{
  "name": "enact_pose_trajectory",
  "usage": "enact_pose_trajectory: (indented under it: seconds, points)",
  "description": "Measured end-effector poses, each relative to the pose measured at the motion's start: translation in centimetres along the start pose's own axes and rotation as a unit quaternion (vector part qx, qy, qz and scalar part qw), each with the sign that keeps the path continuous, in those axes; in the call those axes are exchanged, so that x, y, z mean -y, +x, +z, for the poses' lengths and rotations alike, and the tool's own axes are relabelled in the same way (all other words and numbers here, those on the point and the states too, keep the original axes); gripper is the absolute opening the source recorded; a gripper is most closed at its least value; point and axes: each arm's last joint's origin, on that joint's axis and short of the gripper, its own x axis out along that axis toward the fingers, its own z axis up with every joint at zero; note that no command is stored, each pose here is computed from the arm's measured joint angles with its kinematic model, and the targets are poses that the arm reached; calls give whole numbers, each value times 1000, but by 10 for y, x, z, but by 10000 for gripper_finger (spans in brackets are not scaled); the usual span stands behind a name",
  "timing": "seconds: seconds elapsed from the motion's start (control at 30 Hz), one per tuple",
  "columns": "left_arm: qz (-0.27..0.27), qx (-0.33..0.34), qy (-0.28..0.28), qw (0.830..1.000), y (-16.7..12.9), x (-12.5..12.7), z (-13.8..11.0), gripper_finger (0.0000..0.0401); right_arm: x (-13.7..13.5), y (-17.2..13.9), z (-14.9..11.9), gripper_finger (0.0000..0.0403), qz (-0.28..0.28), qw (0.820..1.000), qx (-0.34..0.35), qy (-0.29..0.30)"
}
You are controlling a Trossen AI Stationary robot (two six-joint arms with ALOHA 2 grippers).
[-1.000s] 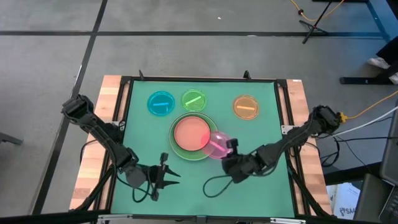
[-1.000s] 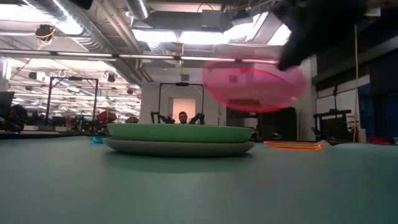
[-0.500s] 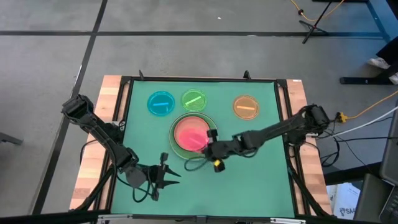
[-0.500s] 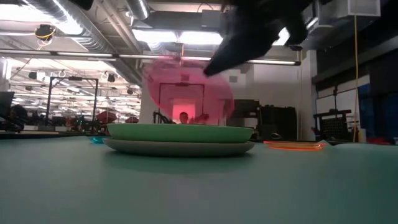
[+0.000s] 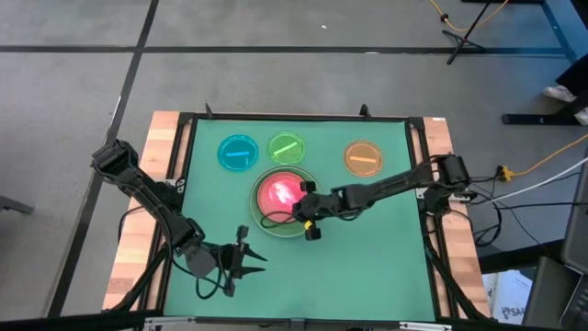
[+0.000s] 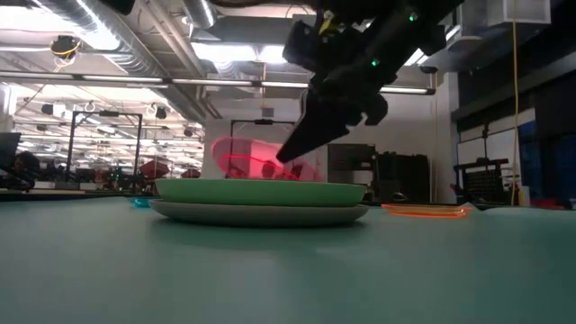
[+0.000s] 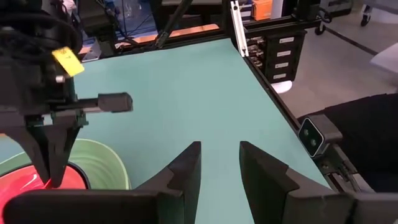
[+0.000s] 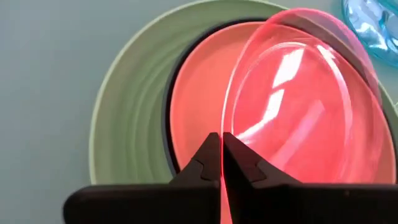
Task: Stack plastic plates
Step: Stack the transparent pink plate on top of the orange plate, then stack the transparent orange plate on top of the transparent pink plate
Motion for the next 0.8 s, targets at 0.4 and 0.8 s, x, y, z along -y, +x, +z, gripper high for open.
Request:
enact_pose_trajectory:
  seconds: [0.4,0.8]
  points:
    - [0,0,0,1000,0,0,0,102,1,14,-7,92,-3,1000,-13,4]
    - [3,2,-3,1000,0,0,0,102,4,-48,9,145,-19,997,-78,13]
